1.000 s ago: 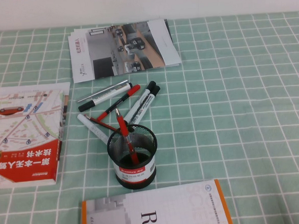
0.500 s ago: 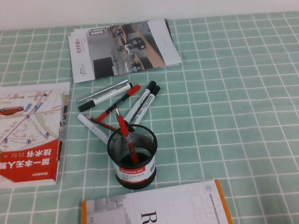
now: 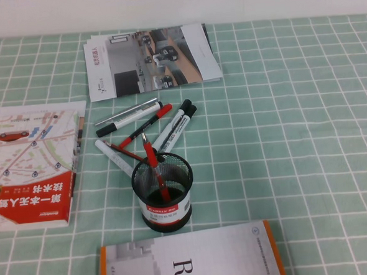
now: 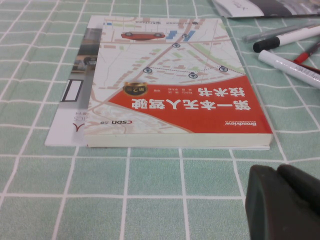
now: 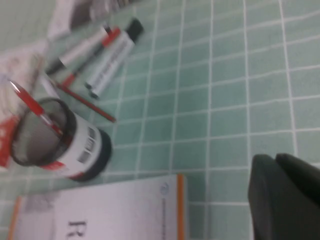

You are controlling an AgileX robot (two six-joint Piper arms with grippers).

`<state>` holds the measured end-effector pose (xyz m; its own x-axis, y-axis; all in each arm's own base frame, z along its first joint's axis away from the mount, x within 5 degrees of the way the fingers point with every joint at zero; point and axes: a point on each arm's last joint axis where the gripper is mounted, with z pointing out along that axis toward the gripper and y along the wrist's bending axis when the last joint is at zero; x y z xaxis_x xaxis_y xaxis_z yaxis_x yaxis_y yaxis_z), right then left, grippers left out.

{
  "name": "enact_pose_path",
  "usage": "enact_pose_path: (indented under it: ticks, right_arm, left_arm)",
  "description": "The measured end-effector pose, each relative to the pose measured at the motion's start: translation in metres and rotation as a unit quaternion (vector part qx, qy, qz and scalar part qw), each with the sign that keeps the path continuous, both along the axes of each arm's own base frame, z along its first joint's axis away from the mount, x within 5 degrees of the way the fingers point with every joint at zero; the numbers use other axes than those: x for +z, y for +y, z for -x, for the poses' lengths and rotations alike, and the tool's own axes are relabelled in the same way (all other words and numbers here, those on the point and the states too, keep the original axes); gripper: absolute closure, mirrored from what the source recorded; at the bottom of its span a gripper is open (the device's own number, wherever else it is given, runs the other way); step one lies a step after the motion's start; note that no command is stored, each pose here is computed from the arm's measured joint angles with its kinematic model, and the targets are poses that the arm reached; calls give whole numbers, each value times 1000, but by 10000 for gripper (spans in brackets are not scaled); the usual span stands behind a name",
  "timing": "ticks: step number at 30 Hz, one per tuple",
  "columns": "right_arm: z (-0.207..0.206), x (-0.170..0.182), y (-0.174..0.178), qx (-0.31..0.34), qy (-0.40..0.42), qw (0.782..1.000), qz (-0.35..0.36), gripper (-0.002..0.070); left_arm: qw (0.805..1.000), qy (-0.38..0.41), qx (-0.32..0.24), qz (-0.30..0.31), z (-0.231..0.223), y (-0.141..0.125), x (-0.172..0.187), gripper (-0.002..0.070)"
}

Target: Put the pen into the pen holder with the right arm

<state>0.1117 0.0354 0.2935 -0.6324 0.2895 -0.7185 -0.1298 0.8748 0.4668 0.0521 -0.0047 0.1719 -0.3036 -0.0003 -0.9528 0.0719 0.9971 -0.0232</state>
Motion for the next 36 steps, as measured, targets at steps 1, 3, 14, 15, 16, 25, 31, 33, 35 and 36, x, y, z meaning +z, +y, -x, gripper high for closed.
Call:
enact_pose_path:
  ticks: [1, 3, 14, 15, 16, 25, 31, 33, 35, 36]
  right_arm:
    - [-7, 7, 0, 7, 9, 1000, 12, 696]
    - [-26, 16, -1, 22, 41, 998, 37, 696]
    - [-127, 40, 22, 105, 116, 981, 111, 696]
    - [-136, 42, 29, 116, 117, 980, 115, 696]
    - [-146, 46, 37, 128, 115, 978, 119, 696]
    - [-218, 36, 107, 161, 162, 962, 151, 696]
    - [-253, 13, 163, 171, 191, 954, 154, 696]
    - [-263, 6, 179, 165, 200, 953, 154, 696]
    - [-273, -4, 194, 159, 215, 950, 160, 696]
    - [-278, -11, 200, 157, 226, 947, 165, 696]
  left_arm:
    - [1000, 0, 0, 0, 0, 0, 0, 679]
    - [1000, 0, 0, 0, 0, 0, 0, 679]
    - [1000, 0, 0, 0, 0, 0, 0, 679]
    - [1000, 0, 0, 0, 0, 0, 0, 679]
    - [1000, 0, 0, 0, 0, 0, 0, 679]
    - [1000, 0, 0, 0, 0, 0, 0, 679]
    - [1000, 0, 0, 0, 0, 0, 0, 679]
    - [1000, 0, 0, 0, 0, 0, 0, 679]
    - [1000, 0, 0, 0, 0, 0, 0, 679]
    - [1000, 0, 0, 0, 0, 0, 0, 679]
